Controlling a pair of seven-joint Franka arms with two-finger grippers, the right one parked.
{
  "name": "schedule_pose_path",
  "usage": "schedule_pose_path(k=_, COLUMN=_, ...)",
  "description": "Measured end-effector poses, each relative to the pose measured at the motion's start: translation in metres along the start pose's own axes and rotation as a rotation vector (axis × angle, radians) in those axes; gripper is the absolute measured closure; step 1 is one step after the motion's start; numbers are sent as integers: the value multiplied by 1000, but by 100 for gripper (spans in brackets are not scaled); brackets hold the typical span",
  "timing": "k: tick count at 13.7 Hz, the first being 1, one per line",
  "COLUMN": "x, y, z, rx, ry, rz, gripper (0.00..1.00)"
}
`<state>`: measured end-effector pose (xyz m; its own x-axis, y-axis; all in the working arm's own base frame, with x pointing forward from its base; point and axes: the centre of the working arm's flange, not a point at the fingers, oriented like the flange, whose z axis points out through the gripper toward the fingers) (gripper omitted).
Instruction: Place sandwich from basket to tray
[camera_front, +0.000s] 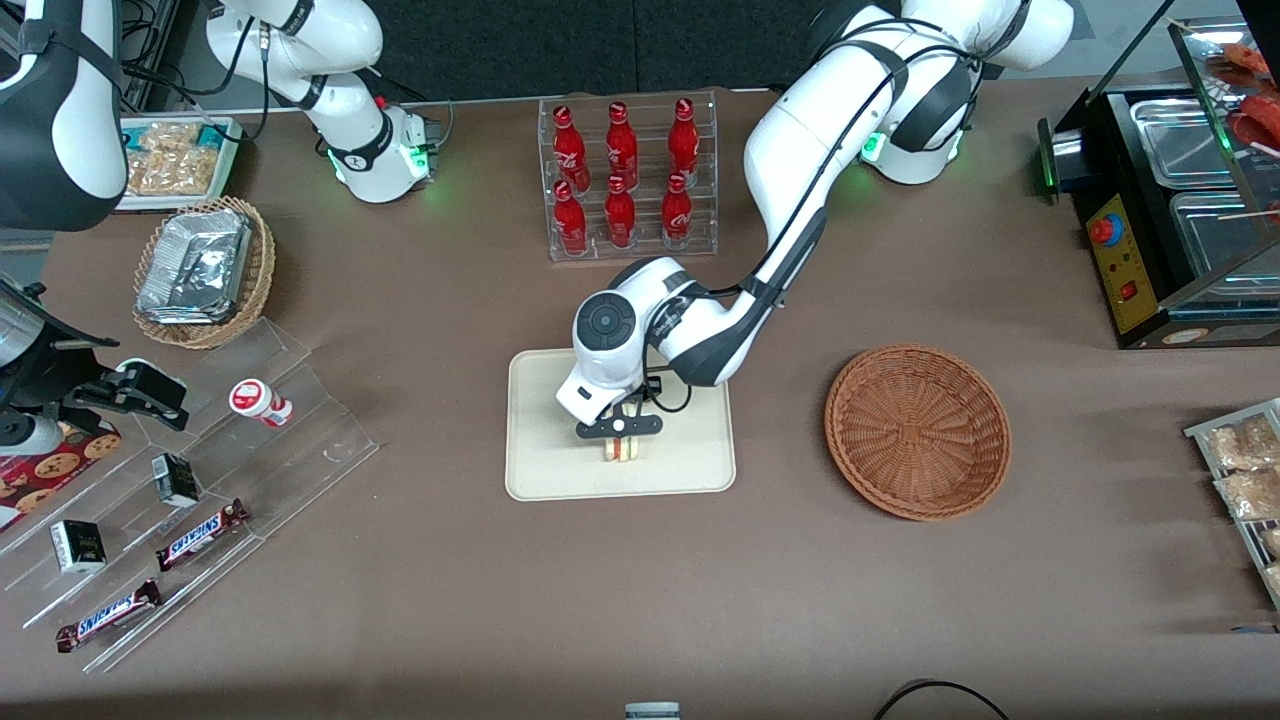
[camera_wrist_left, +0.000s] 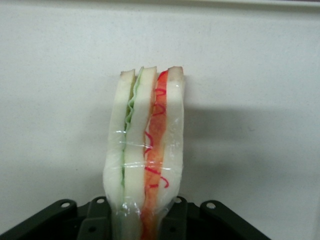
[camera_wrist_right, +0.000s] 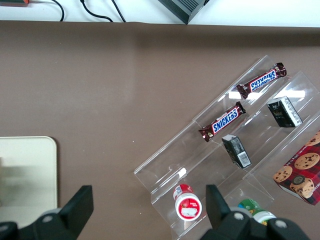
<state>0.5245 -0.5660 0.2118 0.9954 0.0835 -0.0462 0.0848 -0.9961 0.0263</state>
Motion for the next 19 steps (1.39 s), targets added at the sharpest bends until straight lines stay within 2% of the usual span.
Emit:
schedule_pose_path(k=3, x=5, y=0, z=-16, rx=6, ry=0, rz=-21, gripper=33)
schedule_pose_path(k=6, x=33, y=-22, z=-90, rx=-4, ry=9, rz=-82, gripper=2)
schedule_pose_path(k=8, x=63, y=-69, z=-167, rx=-10, ry=-8, rz=-140, gripper=0)
schedule_pose_path(k=9, x=76, y=-101, z=-205, rx=-16, ry=-27, rz=-143, gripper=0)
schedule_pose_path(k=11, x=93, y=-168, z=-261, rx=-31, ry=-39, rz=-142, gripper=1)
schedule_pose_path(k=12, x=99, y=-208, z=-278, rx=-32, ry=-40, rz=-141, gripper=1)
schedule_pose_path(k=15, x=105, y=-345, z=-293, rx=-33, ry=-84, rz=-79, gripper=1)
schedule_pose_path(k=17, x=97, y=-427, z=-295, rx=-31, ry=-106, rz=-44, gripper=1)
schedule_pose_path(k=19, x=80, y=-485, z=-308, rx=-30, ry=-109, rz=-20, gripper=1)
